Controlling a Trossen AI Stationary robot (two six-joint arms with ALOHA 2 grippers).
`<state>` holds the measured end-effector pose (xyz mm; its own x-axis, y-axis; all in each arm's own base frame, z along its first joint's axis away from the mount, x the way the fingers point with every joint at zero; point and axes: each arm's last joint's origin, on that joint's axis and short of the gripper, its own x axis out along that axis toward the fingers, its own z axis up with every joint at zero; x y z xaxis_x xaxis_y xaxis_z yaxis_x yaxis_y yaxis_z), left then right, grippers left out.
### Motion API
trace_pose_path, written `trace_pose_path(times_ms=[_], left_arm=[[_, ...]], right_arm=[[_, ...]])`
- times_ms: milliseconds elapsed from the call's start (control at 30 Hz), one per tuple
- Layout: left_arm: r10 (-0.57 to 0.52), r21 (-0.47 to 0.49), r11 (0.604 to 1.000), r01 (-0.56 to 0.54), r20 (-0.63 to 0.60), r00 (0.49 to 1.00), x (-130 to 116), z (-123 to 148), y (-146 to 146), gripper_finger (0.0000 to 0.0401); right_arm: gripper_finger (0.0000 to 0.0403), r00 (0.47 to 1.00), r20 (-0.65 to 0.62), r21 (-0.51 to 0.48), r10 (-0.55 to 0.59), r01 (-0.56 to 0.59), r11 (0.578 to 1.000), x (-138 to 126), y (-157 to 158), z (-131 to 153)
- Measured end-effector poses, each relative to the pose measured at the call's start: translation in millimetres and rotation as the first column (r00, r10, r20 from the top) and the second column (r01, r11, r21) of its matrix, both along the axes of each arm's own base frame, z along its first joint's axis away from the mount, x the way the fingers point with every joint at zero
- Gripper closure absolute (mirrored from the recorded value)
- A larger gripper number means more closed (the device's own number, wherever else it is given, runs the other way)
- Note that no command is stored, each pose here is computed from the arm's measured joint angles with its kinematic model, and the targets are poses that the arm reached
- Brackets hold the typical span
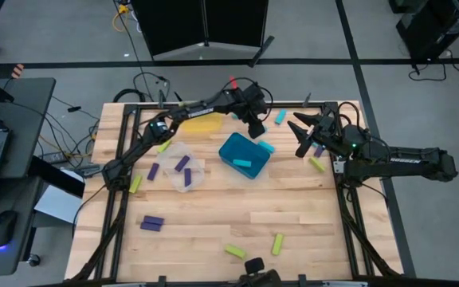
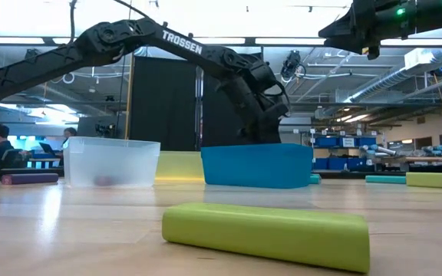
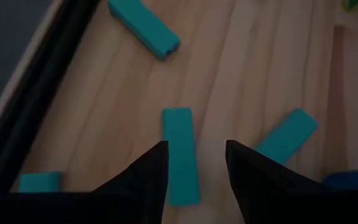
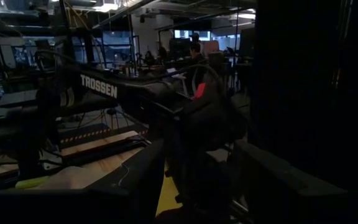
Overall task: Sort blocks
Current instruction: Put the blue block into the blue bin
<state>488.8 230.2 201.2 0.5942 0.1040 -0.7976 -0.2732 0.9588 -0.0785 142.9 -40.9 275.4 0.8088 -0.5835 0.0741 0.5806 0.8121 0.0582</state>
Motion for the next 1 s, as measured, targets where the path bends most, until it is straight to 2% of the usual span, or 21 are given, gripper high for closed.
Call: trace_pose_path(times_ms=[233, 467, 733, 1000], left_arm=[[-0.037, 0.01, 0.999, 0.038, -0.041, 0.998, 5.1, -13.6, -8.3, 0.0184], [0.012, 0.001, 1.0, -0.012, -0.09, 0.996, 0.2, -16.5, -5.6, 0.0128], [0.061, -0.02, 0.998, -0.065, -0.183, 0.981, -7.0, -31.7, 0.2, 0.0121], [0.065, 0.01, 0.998, -0.064, -0.188, 0.98, -2.2, -42.6, -0.5, 0.0121]], right_arm=[[0.0201, 1.0, -0.002, 0.001, 0.0, 0.0, 1.0, 0.1, 0.0, -0.2], [0.0201, 1.0, -0.004, 0.002, 0.0, 0.0, 1.0, 0.2, 0.0, -0.5], [0.0201, 1.0, -0.006, 0.001, 0.0, 0.0, 1.0, 0.2, 0.0, -0.6], [0.0201, 1.0, -0.023, 0.003, 0.001, -0.001, 1.0, 0.4, 0.2, -2.2]])
